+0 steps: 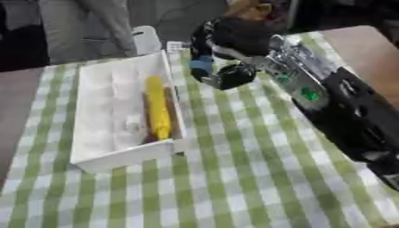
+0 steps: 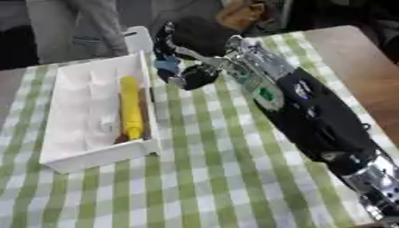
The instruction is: Pick up objects on the table and place them in the box.
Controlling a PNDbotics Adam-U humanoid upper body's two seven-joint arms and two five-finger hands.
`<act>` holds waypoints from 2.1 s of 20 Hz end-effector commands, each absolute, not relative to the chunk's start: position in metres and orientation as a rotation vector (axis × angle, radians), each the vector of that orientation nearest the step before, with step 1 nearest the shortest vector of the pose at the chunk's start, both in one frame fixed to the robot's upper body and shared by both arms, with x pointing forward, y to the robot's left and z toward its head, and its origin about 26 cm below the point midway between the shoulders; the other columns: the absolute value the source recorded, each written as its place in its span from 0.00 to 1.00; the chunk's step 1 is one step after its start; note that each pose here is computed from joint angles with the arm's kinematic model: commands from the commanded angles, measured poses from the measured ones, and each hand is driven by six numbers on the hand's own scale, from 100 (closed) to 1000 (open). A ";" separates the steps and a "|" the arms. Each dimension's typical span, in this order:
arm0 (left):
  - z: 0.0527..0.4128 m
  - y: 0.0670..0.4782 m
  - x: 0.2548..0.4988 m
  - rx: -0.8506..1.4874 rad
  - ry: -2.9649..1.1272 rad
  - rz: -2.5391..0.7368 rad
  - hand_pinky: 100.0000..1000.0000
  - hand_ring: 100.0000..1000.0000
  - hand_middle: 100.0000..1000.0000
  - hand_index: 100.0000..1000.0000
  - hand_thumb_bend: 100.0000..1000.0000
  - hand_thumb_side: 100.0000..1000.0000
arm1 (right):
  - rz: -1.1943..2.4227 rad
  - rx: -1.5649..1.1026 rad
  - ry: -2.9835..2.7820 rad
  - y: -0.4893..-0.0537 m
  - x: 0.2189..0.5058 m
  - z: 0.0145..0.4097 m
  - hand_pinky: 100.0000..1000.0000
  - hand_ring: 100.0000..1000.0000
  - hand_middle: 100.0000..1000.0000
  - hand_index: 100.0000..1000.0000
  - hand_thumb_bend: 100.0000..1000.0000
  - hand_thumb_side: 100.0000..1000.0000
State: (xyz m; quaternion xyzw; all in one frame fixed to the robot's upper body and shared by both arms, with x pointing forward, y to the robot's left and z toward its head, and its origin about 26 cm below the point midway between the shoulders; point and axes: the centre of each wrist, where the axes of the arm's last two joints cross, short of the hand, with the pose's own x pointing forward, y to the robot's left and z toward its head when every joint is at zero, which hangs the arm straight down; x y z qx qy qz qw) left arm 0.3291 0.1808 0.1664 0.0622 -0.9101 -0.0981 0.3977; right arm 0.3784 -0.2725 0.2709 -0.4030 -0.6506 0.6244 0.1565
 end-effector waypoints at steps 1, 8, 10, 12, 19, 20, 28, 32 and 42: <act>0.177 0.177 0.327 0.130 -2.345 -0.266 0.69 1.00 0.58 0.72 0.00 0.78 | 1.770 -1.195 -1.878 -0.269 0.381 0.277 0.53 0.41 0.15 0.29 0.01 0.00; 0.181 0.165 0.326 0.055 -2.359 -0.304 0.69 1.00 0.57 0.72 0.00 0.78 | 1.697 -1.208 -1.896 -0.264 0.389 0.269 0.52 0.40 0.15 0.29 0.00 0.00; 0.181 0.163 0.326 0.041 -2.362 -0.310 0.69 1.00 0.57 0.72 0.00 0.78 | 1.675 -1.215 -1.905 -0.263 0.391 0.267 0.51 0.40 0.15 0.29 0.00 0.00; 0.183 0.159 0.325 0.014 -2.369 -0.320 0.69 1.00 0.57 0.72 0.00 0.78 | 1.625 -1.229 -1.921 -0.260 0.395 0.265 0.51 0.39 0.14 0.29 0.00 0.00; 0.189 0.149 0.323 -0.053 -2.389 -0.345 0.69 1.00 0.57 0.72 0.00 0.78 | 1.533 -1.228 -1.987 -0.244 0.406 0.247 0.50 0.39 0.14 0.28 0.00 0.00; 0.190 0.149 0.322 -0.058 -2.392 -0.347 0.69 1.00 0.57 0.72 0.00 0.78 | 1.539 -1.217 -1.994 -0.242 0.407 0.245 0.50 0.39 0.14 0.28 0.00 0.00; 0.191 0.147 0.321 -0.072 -2.397 -0.348 0.69 1.00 0.57 0.72 0.00 0.78 | 1.659 -1.063 -2.003 -0.228 0.414 0.223 0.52 0.39 0.14 0.28 0.00 0.00; 0.191 0.147 0.321 -0.074 -2.398 -0.347 0.69 1.00 0.57 0.72 0.00 0.78 | 1.687 -1.006 -2.007 -0.221 0.416 0.213 0.52 0.39 0.14 0.28 0.00 0.00; 0.193 0.145 0.320 -0.085 -2.401 -0.351 0.69 1.00 0.57 0.72 0.00 0.78 | 1.773 -0.864 -2.023 -0.203 0.416 0.203 0.56 0.44 0.23 0.34 0.00 0.00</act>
